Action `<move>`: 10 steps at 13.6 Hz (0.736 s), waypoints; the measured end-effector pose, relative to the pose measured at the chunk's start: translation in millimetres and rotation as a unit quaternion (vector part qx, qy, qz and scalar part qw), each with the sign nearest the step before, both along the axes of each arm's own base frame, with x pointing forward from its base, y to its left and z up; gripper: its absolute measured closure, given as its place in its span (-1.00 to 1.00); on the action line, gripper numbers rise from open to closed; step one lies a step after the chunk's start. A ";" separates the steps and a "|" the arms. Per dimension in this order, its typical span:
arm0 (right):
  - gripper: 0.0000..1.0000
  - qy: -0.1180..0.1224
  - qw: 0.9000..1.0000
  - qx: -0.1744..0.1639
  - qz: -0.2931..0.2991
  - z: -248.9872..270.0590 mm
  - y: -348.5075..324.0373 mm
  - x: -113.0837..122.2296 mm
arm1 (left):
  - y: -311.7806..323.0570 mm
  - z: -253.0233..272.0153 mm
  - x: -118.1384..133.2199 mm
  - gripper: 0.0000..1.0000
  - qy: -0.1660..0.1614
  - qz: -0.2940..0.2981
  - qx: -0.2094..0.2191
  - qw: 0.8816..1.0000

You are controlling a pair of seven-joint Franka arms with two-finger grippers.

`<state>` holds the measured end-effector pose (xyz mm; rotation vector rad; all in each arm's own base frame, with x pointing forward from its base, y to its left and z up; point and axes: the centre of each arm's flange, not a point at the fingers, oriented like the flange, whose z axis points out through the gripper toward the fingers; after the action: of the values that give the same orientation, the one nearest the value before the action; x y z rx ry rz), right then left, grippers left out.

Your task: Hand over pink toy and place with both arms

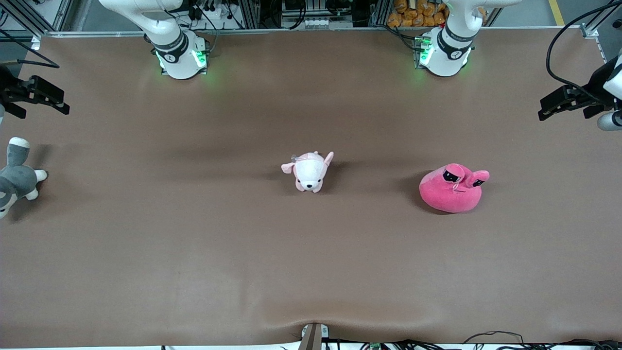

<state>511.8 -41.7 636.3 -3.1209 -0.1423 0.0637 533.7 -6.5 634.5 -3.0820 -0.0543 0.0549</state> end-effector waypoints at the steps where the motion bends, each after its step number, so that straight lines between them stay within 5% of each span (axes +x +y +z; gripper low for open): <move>1: -1.00 0.000 1.000 0.000 0.000 0.0 -0.4 0.0 | 1.1 0.2 0.0 -1.00 0.000 0.000 0.004 1.000; 10: -1.00 0.010 1.000 0.002 0.005 -2.3 5.9 -1.7 | -9.6 0.9 -0.2 -1.00 -0.001 -0.010 0.008 1.000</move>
<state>510.1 -35.8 634.0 -3.1154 -0.1588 0.0959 533.5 -16.0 635.4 -3.0663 -0.0233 0.0506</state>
